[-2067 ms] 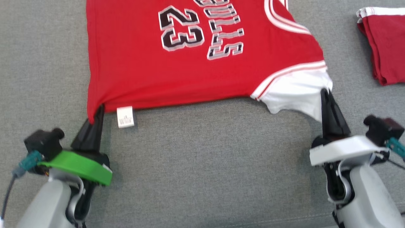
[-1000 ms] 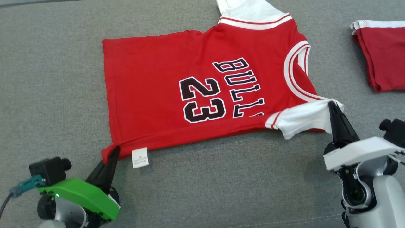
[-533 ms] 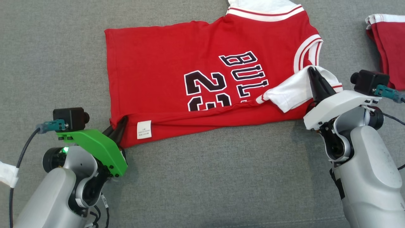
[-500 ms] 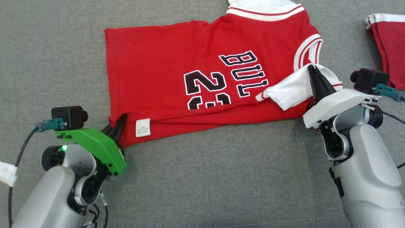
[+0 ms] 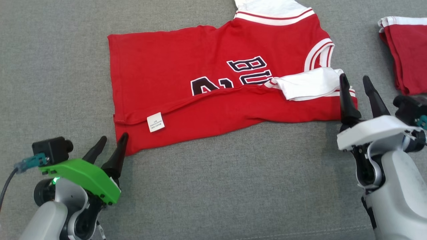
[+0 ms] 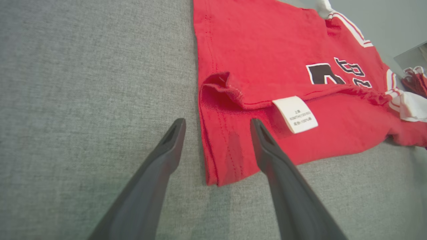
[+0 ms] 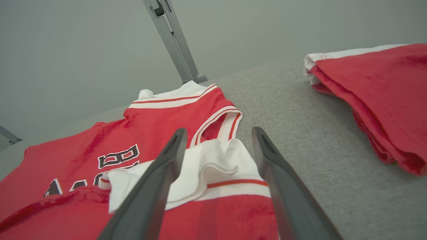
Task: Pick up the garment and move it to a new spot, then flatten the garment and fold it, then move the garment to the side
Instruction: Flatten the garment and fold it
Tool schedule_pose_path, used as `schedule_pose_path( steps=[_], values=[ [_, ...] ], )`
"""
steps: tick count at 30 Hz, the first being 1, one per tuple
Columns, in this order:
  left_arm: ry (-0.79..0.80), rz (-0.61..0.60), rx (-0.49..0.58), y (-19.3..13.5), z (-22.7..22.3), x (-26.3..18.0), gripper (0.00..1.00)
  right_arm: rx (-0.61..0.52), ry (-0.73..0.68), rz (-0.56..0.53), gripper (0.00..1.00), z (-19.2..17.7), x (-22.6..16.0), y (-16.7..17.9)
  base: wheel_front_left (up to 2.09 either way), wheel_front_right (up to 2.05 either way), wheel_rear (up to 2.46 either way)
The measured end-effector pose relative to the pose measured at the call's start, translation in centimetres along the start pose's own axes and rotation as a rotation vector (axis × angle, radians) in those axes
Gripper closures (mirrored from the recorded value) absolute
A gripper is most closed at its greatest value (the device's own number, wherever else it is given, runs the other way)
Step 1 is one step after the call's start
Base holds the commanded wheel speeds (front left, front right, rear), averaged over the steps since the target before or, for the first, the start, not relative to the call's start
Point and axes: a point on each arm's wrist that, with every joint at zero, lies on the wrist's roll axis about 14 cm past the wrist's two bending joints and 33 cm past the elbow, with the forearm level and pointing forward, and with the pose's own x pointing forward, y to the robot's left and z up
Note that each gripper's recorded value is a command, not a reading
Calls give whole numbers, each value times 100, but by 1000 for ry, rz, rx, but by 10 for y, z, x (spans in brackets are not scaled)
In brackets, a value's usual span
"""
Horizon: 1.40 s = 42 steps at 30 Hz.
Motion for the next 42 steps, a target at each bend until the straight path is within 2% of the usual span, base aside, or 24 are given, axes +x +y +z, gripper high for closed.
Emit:
schedule_pose_path(
  steps=[3,9,20,27,28,29,30,31,32,36,42],
  values=[
    [-20,7,-54,0,-5,-13,0,-14,1,-14,0,0,-18,-9,0,0,0],
    [29,41,-118,4,-28,-24,0,-50,131,-29,0,-26,-47,-18,0,0,0],
    [74,1,-171,-8,-31,-5,0,-112,290,-22,0,-48,-50,-18,0,0,0],
    [99,-24,-198,-13,-35,0,0,-121,326,-45,0,-52,-47,-28,0,0,0],
    [105,-30,-198,-14,-36,1,58,-124,340,-48,0,-54,-48,-30,0,0,0],
    [110,-40,-197,-16,-37,2,58,-129,354,-46,0,-57,-48,-31,0,0,0],
    [113,-50,-199,-17,-37,2,97,-134,371,-40,38,-60,-48,-30,0,0,0],
    [121,-63,-198,-19,-39,2,100,-120,379,-35,76,-61,-48,-28,0,0,0],
    [129,-71,-197,-20,-40,2,100,-88,385,-24,100,-62,-46,-24,0,0,0],
    [150,-98,-200,-21,-39,-2,100,-52,432,9,100,-59,-44,-19,0,0,0],
    [161,-155,-163,-22,-22,-23,100,-76,471,38,100,-22,-47,-34,0,0,0]
  ],
)
